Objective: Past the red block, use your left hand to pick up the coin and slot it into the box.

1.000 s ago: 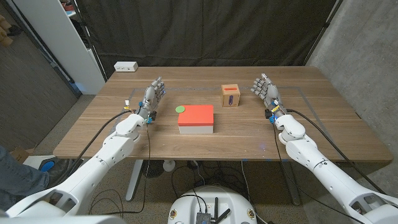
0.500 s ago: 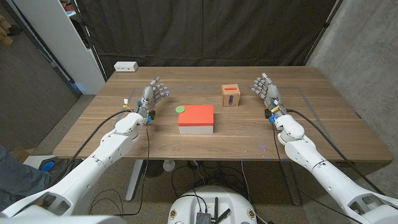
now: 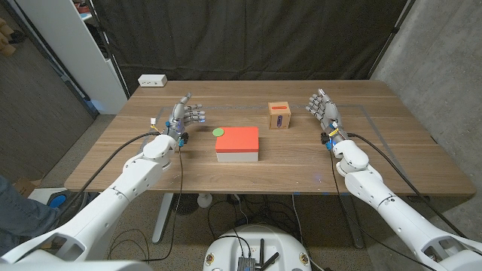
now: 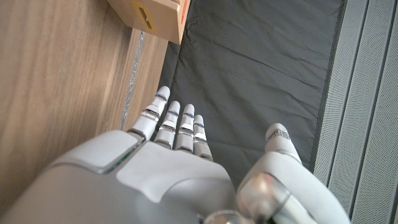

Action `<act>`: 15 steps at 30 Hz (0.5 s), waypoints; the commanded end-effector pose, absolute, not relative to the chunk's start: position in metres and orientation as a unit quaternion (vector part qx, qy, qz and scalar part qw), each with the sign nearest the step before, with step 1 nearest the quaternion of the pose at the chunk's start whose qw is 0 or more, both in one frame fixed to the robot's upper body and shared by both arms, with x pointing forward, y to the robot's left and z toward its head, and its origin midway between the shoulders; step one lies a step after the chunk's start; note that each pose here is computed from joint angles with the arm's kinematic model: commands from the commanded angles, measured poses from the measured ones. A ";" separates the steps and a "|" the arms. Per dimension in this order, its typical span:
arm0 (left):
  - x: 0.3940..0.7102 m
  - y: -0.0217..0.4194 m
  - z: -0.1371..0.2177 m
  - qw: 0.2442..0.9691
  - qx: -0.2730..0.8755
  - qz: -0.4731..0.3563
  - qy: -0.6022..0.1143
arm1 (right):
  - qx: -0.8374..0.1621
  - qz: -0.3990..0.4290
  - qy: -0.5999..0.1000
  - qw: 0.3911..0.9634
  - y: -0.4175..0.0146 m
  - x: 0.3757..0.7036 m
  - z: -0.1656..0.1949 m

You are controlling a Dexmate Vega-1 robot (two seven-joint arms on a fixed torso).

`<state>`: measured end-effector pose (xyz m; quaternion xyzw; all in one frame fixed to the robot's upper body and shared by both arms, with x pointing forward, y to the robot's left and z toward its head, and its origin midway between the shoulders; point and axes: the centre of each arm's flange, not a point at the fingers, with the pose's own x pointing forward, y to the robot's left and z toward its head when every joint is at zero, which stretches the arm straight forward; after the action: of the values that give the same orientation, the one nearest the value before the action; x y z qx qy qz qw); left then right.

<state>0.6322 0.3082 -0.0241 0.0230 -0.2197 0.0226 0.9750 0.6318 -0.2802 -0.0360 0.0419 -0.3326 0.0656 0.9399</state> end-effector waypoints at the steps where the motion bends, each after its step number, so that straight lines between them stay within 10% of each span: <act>1: 0.630 0.304 -0.024 0.977 0.015 0.022 -0.212 | 0.045 0.061 -0.334 0.939 -0.280 0.628 -0.038; 15: 0.622 0.299 -0.027 0.980 0.019 0.019 -0.195 | 0.051 0.060 -0.333 0.940 -0.279 0.624 -0.044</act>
<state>0.6281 0.3019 -0.0263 0.0137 -0.2040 0.0272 0.9785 0.6271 -0.2792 -0.0406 0.0463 -0.3326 0.0613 0.9399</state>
